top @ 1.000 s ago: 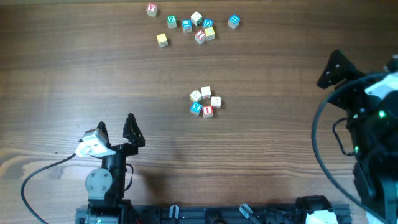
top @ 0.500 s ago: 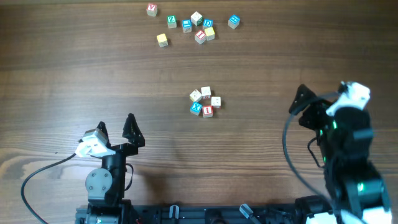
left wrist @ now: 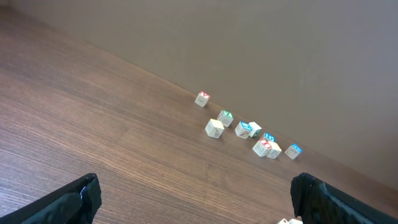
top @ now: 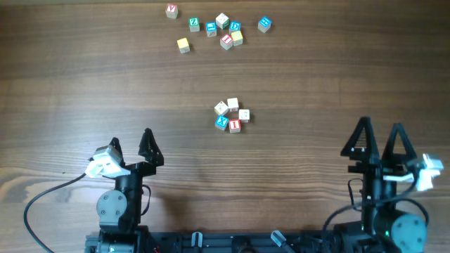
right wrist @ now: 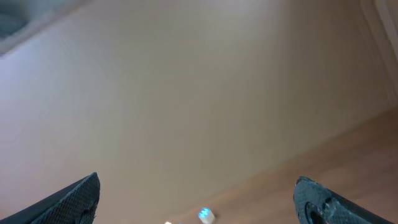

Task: Form a circle

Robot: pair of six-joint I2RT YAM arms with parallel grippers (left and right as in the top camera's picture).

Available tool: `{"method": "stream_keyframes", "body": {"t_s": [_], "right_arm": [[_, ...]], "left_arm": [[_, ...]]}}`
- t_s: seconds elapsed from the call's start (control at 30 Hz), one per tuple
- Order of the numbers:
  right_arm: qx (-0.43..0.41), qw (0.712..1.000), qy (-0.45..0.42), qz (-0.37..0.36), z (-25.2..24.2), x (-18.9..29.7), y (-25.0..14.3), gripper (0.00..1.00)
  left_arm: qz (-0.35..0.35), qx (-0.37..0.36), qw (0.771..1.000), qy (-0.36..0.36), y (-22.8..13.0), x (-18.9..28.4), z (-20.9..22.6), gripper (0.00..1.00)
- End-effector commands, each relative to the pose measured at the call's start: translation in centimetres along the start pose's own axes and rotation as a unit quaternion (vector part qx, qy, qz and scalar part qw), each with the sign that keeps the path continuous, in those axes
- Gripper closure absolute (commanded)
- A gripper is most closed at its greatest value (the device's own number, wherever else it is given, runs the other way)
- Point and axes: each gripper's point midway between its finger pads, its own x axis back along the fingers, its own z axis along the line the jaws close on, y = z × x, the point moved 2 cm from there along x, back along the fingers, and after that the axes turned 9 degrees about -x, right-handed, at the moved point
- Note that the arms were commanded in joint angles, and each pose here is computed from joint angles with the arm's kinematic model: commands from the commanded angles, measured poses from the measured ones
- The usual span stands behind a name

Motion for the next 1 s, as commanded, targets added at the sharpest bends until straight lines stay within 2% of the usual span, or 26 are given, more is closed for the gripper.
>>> {"method": "stream_keyframes", "body": {"t_s": [0.0, 0.17, 0.43, 0.97], "right_arm": [[0.002, 1.0, -0.005, -0.018, -0.7, 0.2, 0.1, 0.0], [0.009, 1.0, -0.026, 0.01, -1.8, 0.1, -1.4, 0.0], [0.035, 0.991, -0.086, 0.094, -8.0, 0.3, -9.7, 0.0], [0.029, 0.992, -0.086, 0.086, -8.1, 0.2, -9.5, 0.0]], "left_arm": [[-0.004, 0.0, 1.0, 0.006, 0.1, 0.0, 0.2, 0.0], [-0.003, -0.001, 1.0, 0.006, 0.1, 0.0, 0.2, 0.0], [-0.003, 0.0, 1.0, 0.006, 0.1, 0.0, 0.2, 0.0], [-0.003, 0.0, 1.0, 0.006, 0.1, 0.0, 0.2, 0.0]]}}
